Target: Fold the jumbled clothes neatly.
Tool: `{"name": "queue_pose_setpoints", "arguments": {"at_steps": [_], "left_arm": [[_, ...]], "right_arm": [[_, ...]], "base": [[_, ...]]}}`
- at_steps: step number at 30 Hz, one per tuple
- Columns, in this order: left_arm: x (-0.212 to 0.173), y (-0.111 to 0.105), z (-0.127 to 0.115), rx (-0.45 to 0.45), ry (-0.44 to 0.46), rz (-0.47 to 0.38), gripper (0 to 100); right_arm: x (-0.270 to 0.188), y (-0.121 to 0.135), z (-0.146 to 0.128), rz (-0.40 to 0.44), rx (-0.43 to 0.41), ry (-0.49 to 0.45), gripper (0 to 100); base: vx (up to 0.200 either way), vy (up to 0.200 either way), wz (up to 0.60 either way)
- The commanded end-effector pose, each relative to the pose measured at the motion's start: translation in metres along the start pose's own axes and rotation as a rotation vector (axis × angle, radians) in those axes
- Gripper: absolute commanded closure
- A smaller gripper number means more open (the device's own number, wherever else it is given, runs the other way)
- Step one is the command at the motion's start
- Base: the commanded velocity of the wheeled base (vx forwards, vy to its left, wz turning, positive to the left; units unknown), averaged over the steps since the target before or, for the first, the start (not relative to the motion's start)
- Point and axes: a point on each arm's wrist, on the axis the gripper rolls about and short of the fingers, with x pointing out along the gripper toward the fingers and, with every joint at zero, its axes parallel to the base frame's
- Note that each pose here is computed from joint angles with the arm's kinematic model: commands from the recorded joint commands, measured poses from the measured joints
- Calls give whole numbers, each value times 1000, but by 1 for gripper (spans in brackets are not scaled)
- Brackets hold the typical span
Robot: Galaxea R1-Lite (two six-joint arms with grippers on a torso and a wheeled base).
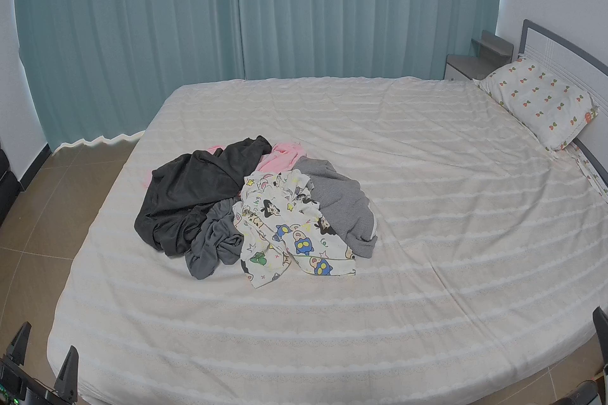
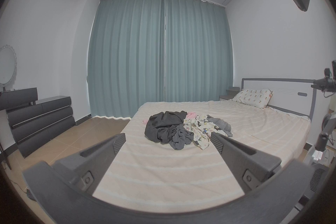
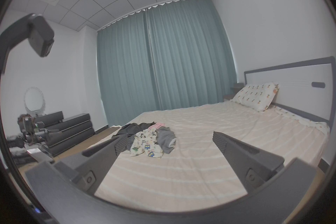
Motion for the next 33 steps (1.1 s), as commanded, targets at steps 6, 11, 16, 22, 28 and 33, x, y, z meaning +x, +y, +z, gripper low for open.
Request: {"name": "queue_pose_setpoints", "arguments": {"at_steps": [6,11,16,22,28,33], "left_arm": [[0,0,-5,-1,-1,0,0],[0,0,-5,-1,-1,0,0],[0,0,-5,1,-3,0,0],[0,0,-5,1,-3,0,0],[0,0,-5,1,-3,0,0],[0,0,-5,1,-3,0,0]], "right_arm": [[170,-4,10,105,309,591,0],[217,9,-11,57,375,577,0],[264,19,-45,-13,356,593,0],[316,33,-82,-27,350,674,0],[367,42,-112,-48,397,692,0],[406,45,-143,-90,386,683,0]], "base": [[0,0,0],[0,0,0],[0,0,0],[0,0,0],[0,0,0],[0,0,0]]}}
